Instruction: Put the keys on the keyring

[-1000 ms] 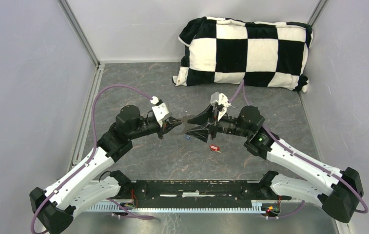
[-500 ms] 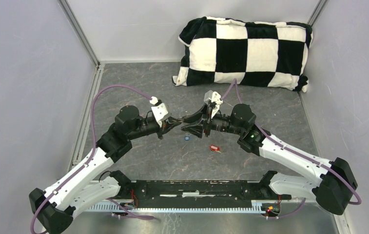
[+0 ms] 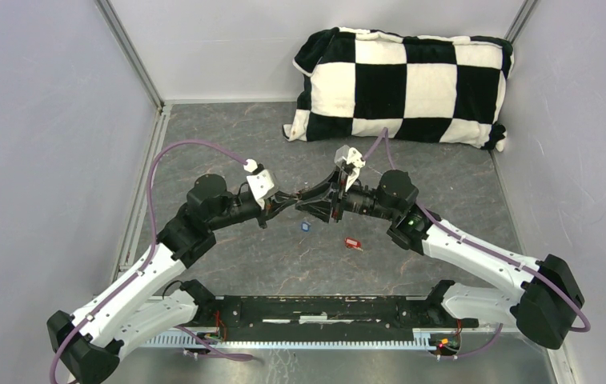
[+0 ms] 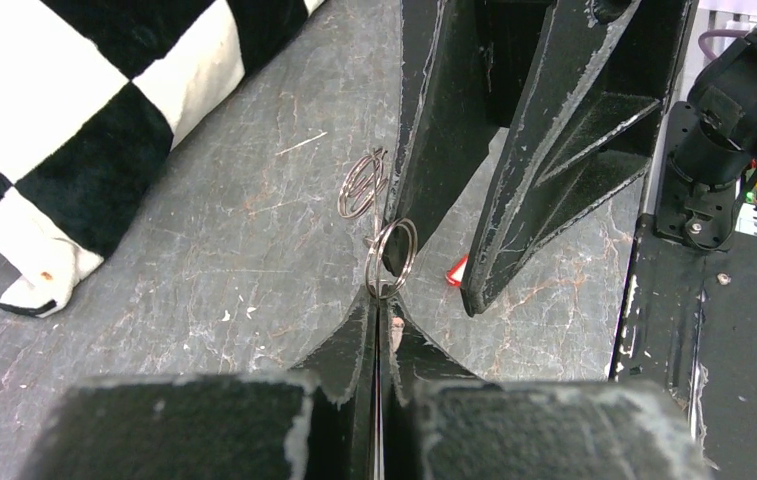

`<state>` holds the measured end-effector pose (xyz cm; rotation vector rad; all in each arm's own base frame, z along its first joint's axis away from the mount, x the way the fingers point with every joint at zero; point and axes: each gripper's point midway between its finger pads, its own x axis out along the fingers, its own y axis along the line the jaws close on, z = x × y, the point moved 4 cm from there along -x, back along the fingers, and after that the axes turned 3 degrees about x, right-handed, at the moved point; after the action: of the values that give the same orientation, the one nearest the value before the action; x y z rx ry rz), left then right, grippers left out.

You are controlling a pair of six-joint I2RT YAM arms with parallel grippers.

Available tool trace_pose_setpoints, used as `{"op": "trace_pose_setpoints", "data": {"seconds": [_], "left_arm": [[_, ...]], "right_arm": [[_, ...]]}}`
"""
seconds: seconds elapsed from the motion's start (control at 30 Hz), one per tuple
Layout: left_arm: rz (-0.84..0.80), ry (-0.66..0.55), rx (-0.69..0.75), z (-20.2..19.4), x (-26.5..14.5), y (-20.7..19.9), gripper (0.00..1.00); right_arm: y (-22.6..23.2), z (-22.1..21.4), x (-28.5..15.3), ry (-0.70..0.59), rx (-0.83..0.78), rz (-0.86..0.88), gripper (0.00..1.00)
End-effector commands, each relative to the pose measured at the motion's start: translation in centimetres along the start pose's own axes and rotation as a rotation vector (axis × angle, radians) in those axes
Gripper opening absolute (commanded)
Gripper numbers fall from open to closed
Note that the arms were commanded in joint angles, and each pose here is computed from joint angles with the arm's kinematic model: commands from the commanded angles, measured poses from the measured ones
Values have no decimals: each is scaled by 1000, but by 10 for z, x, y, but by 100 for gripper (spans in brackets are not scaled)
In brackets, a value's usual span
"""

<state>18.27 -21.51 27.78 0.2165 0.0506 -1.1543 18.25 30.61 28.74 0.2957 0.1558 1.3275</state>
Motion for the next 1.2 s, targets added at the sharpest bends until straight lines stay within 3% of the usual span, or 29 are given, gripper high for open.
{"op": "trace_pose_setpoints", "data": {"seconds": [0.0, 0.23, 0.57, 0.93, 1.03, 1.13, 1.17], "left_arm": [[-23, -82, 25, 18, -2, -4, 2], [-31, -73, 25, 15, -1, -5, 2], [-2, -53, 21, 9, 0, -1, 2], [79, -23, 5, 5, 3, 12, 3], [60, -19, -18, 5, 4, 9, 13], [-1, -17, -43, 7, 5, 0, 38], [-25, -12, -48, 7, 4, -3, 42]], "right_arm": [[0, 31, 6, -113, -27, -17, 38], [-7, 32, 9, -133, -11, -61, 36], [-16, 35, 16, -179, 26, -95, 1], [-16, 32, 14, -169, -4, -96, 1], [-14, 32, 13, -156, -32, -85, 1], [-13, 30, 13, -94, -68, -73, 1], [-12, 29, 13, -76, -79, -65, 1]]}}
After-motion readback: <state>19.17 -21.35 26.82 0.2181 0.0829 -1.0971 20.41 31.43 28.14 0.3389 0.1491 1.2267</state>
